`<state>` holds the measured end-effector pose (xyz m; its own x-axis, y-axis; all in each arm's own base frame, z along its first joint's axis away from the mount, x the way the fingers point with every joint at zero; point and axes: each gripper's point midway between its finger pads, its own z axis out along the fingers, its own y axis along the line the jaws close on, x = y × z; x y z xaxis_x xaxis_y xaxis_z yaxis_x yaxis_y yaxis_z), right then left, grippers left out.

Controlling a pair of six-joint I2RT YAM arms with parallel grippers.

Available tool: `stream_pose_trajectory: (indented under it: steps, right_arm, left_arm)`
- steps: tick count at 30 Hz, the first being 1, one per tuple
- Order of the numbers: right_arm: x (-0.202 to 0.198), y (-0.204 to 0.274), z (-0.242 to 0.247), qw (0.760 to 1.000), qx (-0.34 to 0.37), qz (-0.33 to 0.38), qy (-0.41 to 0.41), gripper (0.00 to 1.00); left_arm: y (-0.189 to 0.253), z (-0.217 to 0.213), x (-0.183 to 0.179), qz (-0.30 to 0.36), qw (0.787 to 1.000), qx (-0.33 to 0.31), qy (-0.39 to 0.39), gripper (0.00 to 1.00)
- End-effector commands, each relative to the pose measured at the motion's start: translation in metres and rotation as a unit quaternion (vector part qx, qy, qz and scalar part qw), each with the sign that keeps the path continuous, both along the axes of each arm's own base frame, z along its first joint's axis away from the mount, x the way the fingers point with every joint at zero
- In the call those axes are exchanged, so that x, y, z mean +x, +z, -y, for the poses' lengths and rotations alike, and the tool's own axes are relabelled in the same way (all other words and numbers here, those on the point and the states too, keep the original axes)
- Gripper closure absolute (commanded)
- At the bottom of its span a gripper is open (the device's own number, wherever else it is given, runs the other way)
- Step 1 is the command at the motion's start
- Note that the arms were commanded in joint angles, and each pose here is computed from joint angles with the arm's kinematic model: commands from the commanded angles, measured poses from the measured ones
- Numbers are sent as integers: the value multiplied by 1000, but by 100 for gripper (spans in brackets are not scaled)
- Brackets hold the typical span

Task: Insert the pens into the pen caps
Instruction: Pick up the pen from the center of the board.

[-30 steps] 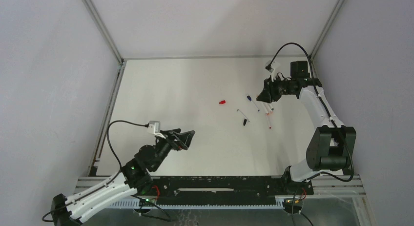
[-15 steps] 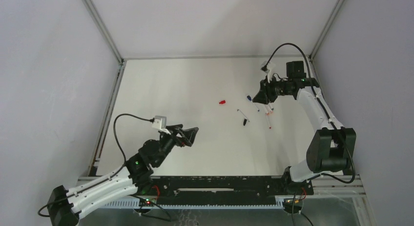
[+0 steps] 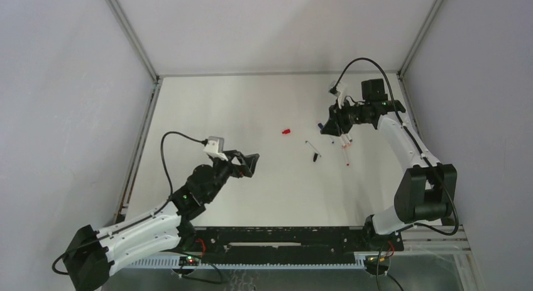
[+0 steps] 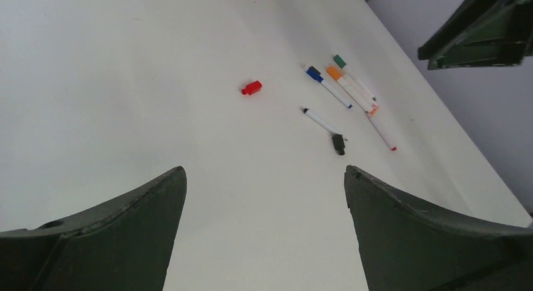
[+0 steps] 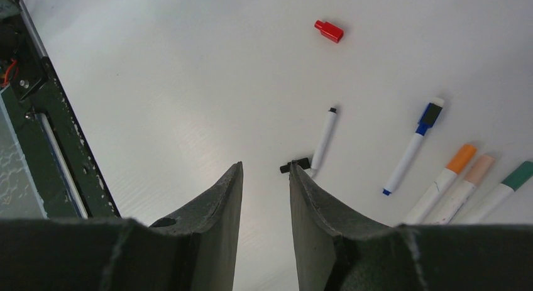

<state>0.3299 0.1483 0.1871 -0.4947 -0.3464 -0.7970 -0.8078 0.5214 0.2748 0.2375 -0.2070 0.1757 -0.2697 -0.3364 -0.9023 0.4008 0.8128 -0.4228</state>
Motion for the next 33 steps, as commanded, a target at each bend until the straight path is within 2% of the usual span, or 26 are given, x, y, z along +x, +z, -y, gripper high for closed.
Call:
stream_pose_trajectory:
  steps: [1, 7, 10, 13, 19, 24, 33]
  right_arm:
    - [-3, 10, 1, 1000, -6, 26, 4, 59]
    - [-1, 10, 6, 1000, -9, 27, -5, 59]
    - [2, 6, 10, 1000, -14, 24, -11, 59]
    - [8, -2, 15, 999, -31, 18, -25, 59]
    - [15, -14, 32, 996, -66, 20, -60, 59]
    - [14, -20, 43, 993, -90, 28, -76, 59]
    - [21, -61, 45, 986, -142, -11, -84, 59]
  left_arm:
    - [45, 2, 20, 44, 999, 20, 16, 0]
    - [52, 0, 51, 69, 986, 146, 50, 0]
    - [46, 2, 66, 66, 980, 179, 54, 0]
    - [49, 5, 84, 44, 981, 187, 31, 2]
    - [65, -2, 103, 81, 980, 175, 42, 1]
    - [63, -12, 117, 81, 979, 178, 54, 0]
    - [58, -1, 111, 97, 981, 166, 16, 0]
